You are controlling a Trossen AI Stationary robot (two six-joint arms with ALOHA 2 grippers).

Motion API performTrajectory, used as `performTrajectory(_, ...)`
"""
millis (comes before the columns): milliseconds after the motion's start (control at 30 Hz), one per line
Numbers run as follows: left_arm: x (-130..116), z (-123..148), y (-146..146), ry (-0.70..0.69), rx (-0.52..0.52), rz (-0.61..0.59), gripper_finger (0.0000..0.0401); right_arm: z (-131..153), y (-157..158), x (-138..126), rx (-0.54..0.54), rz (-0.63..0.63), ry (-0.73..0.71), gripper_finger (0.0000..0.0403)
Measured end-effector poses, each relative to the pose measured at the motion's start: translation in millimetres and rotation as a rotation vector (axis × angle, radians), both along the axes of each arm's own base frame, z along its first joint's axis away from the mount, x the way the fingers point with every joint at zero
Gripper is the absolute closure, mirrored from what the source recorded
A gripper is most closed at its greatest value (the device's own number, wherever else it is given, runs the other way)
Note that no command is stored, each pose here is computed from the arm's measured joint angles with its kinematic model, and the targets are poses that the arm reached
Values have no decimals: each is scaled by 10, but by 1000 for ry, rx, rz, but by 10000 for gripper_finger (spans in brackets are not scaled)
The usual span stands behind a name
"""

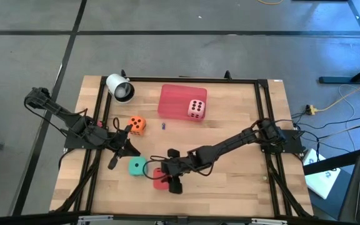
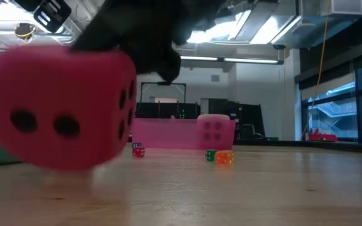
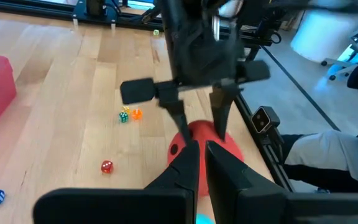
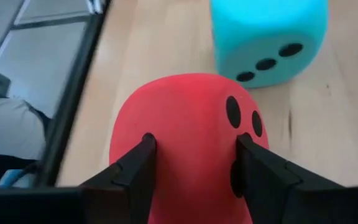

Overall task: Pick & Place Dice
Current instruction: Put the big red dice into the pink bin

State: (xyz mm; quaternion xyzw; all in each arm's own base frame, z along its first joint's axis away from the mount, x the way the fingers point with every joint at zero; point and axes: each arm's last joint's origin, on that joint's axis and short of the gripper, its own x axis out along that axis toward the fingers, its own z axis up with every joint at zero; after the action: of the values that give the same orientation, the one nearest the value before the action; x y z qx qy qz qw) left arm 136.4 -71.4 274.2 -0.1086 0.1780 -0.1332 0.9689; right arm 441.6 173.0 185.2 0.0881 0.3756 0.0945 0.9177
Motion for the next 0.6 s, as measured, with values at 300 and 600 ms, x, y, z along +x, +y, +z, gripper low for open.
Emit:
performTrajectory(300, 0, 0, 0, 3, -8, 1, 379, 290, -49, -61, -54, -9, -71, 215)
performTrajectory(600, 0, 0, -1, 2, -4, -1, 379, 790, -203, -307, -235, -98, -113, 216)
